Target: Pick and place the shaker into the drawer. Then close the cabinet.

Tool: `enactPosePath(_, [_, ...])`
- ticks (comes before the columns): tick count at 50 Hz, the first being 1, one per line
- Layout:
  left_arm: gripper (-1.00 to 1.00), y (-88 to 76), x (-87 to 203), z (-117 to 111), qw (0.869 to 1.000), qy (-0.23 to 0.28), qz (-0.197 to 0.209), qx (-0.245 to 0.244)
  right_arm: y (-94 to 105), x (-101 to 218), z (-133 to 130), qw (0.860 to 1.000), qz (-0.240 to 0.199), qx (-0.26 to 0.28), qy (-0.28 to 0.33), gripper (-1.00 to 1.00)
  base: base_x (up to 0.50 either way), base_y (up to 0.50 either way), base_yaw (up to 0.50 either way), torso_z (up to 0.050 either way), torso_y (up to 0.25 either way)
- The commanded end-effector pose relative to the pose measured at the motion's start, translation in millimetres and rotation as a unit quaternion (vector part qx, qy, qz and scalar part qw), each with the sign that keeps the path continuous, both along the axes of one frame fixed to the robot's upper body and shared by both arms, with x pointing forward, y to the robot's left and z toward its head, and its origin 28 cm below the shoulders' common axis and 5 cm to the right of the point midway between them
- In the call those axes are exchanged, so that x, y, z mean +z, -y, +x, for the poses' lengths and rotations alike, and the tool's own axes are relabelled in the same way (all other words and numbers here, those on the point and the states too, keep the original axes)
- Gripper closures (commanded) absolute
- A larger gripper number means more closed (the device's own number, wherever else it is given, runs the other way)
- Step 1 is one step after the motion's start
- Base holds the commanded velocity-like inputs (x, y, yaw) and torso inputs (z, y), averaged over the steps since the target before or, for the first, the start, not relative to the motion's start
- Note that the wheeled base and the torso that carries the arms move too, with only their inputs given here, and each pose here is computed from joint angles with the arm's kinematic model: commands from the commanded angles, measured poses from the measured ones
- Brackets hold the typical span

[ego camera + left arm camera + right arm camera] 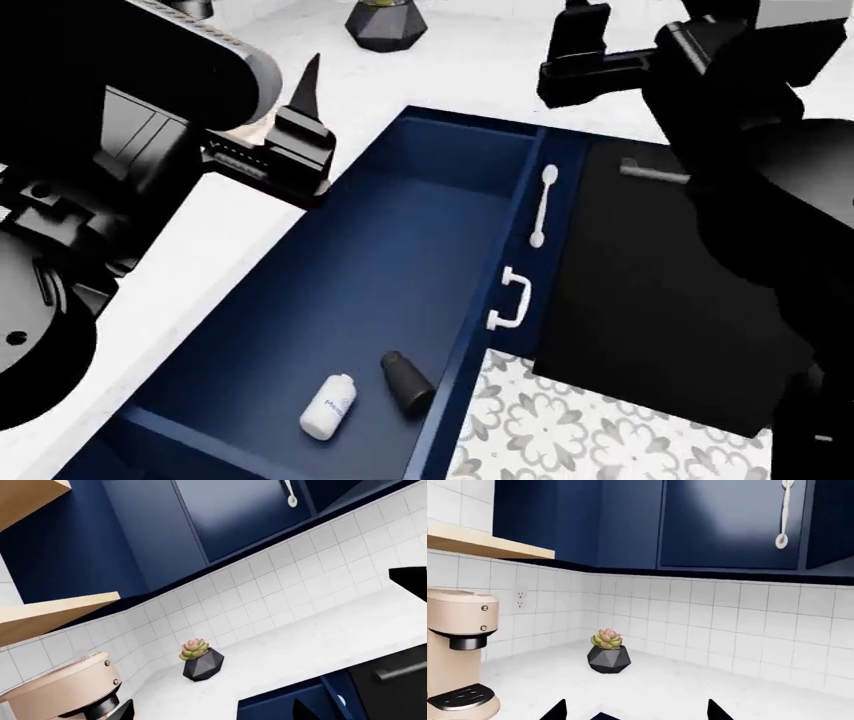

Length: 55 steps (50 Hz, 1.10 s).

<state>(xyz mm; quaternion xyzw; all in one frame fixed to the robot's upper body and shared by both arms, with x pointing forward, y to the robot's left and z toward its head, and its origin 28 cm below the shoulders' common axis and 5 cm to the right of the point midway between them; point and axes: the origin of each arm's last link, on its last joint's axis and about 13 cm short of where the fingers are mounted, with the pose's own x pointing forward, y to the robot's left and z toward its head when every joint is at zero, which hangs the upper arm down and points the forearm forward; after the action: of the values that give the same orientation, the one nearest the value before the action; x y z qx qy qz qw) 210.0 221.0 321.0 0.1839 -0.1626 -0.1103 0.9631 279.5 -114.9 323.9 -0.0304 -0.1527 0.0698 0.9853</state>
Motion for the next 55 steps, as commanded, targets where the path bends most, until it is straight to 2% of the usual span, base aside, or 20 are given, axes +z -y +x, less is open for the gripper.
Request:
enactPosePath(1, [-1.0,2.7,-5.4,0.8,1.0,-0.006,-0.006,-0.005,6.2,-1.1,-12.4,0.996,0.057,-0.052,0.04,-1.0,-0.04,-0.02,-0.5,0.0,0.0])
enactPosePath(15, [-1.0,3.6,-9.0,0.9,1.0,-0.006,-0.009,-0.007,3.8,-3.9,-13.6,0.995,0.081,-0.056,0.031,-1.0,-0.08,-0.02,-0.5,0.0,0.0])
enactPosePath(39, [-1.0,4.6,-10.9,1.0,1.0,-0.01,-0.01,-0.011,2.9,-8.9,-15.9,0.995,0.085,-0.046,0.017,-1.0,-0.17,-0.03,-0.5,0.0,0.0])
enactPosePath(43, [-1.0,4.2,-3.5,1.0,1.0,-0.011,-0.01,-0.011,1.9,-8.9,-16.3,0.995,0.082,-0.046,0.019,-1.0,-0.18,-0.02,-0.5,0.0,0.0])
enactPosePath(48, [-1.0,4.2,-10.6,0.5,1.0,-0.012,-0.009,-0.011,1.8,-8.1,-14.2,0.995,0.082,-0.059,0.022,-1.0,-0.05,0.0,-0.09,0.0,0.0])
enactPosePath(55, [-1.0,4.0,-13.4,0.5,1.0,-0.013,-0.01,-0.009,0.8,-10.2,-16.2,0.994,0.1,-0.043,0.017,-1.0,0.02,-0.36,0.0,0.0,0.0])
